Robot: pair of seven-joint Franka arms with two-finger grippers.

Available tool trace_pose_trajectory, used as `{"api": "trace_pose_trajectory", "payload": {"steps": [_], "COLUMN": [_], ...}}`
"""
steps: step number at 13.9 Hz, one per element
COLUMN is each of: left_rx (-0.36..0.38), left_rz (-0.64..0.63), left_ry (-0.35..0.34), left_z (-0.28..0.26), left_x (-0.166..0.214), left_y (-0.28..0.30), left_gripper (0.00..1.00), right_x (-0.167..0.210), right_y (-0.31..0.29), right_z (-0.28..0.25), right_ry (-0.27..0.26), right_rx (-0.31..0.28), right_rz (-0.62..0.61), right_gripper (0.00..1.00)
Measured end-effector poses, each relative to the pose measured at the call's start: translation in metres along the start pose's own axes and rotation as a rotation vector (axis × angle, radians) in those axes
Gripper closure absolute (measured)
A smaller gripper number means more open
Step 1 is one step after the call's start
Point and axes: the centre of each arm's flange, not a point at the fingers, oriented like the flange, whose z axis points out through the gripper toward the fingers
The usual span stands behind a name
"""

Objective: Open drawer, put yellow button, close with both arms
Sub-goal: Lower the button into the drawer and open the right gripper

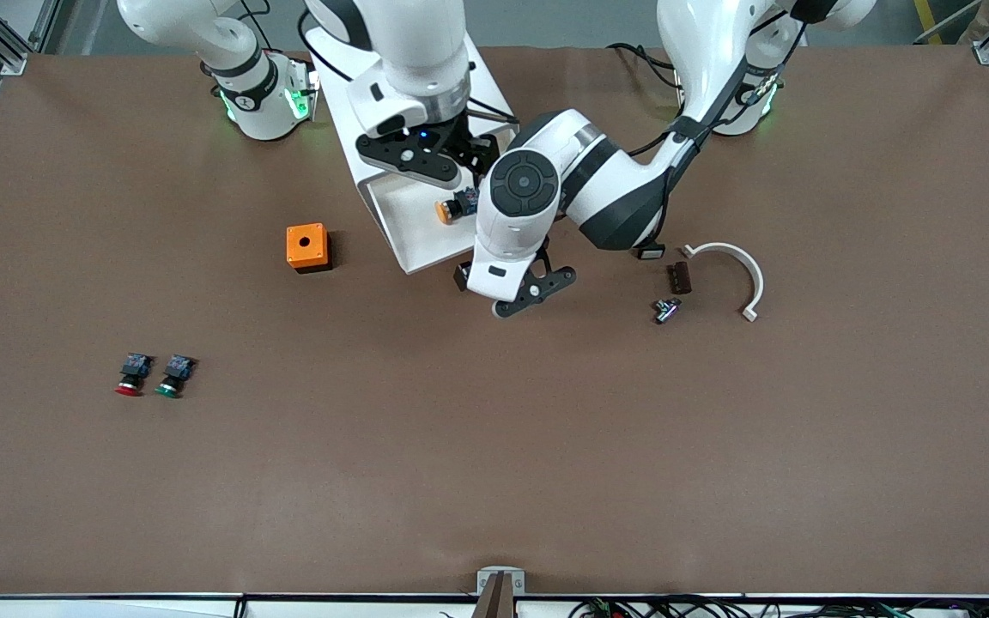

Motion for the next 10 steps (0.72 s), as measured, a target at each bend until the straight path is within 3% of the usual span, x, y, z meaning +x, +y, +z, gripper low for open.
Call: {"api": "trace_pose_trajectory", "payload": {"steps": [5,10], "left_rx": [0.001,0.016], "left_rz": [0.089,0.062], "left_ry": [-0.001,-0.007], "left_z": [0.001,0.009], "left_x": [-0.003,-0.009], "left_y": [0.001,0.001], "left_gripper": [0.00,0.00], "right_x": [0.062,0.153], "right_y": [0.081,0.199], "right_z": [-0.073,-0.096], "right_ry": [-0.006,-0.076], "right_rx": [0.009,0.011], "right_rz": [-0.078,-0.167], "right_gripper": [0.00,0.00]}}
